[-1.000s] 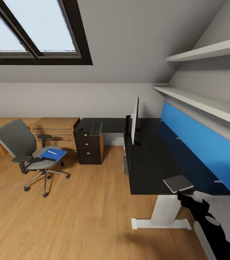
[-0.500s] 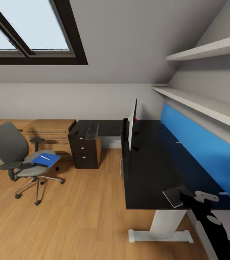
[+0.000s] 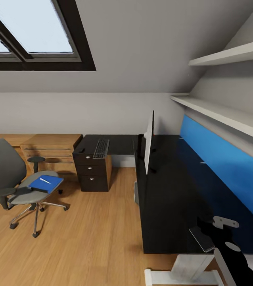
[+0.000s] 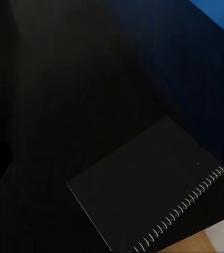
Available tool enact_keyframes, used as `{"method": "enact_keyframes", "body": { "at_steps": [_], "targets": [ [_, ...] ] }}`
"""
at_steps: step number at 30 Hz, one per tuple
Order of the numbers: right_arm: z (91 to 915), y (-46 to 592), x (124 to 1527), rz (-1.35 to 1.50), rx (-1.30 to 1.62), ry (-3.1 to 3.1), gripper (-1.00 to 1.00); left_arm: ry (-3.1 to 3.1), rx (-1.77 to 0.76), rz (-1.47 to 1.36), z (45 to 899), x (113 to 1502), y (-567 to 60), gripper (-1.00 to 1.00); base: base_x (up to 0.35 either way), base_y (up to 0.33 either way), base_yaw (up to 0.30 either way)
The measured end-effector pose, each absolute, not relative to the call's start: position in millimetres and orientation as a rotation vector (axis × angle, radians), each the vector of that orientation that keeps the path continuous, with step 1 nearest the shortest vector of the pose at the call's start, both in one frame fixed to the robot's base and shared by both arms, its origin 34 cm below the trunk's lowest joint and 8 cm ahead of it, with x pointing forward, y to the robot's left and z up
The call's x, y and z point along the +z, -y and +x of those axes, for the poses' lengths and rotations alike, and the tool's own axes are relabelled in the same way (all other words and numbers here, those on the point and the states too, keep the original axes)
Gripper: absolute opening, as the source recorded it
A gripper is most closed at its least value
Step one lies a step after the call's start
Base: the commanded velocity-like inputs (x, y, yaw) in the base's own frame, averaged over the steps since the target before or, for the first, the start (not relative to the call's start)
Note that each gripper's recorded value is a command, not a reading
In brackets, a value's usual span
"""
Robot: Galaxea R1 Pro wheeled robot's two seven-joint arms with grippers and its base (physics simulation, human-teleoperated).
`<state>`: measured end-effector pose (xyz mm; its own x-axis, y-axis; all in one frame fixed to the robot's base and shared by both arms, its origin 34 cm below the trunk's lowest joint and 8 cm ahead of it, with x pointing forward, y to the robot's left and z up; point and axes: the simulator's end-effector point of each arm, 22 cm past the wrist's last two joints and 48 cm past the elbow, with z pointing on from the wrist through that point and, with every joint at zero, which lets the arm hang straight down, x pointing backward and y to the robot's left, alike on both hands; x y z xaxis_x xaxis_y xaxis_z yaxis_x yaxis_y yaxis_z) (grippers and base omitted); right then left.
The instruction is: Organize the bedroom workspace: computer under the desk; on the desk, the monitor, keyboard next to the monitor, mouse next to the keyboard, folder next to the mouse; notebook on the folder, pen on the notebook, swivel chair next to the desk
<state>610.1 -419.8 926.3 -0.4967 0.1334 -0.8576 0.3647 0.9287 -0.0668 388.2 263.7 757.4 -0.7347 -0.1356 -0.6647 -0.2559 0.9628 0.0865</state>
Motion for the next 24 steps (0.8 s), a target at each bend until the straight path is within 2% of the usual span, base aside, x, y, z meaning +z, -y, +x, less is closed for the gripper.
{"method": "enact_keyframes", "body": {
  "at_steps": [11, 24],
  "targets": [
    [609.3, 431.5, 928.5, 0.332, -0.338, -2.080, 1.00, -2.404, 0.224, -0.273, 388.2, 757.3, -263.8, 1.00, 0.311, -0.030, 0.000],
    [623.5, 473.5, 879.8, 0.345, -0.440, -2.128, 1.00, -2.403, 0.225, -0.274, 389.0, 757.6, -264.0, 1.00, 0.048, -0.009, 0.000]
  ]
}}
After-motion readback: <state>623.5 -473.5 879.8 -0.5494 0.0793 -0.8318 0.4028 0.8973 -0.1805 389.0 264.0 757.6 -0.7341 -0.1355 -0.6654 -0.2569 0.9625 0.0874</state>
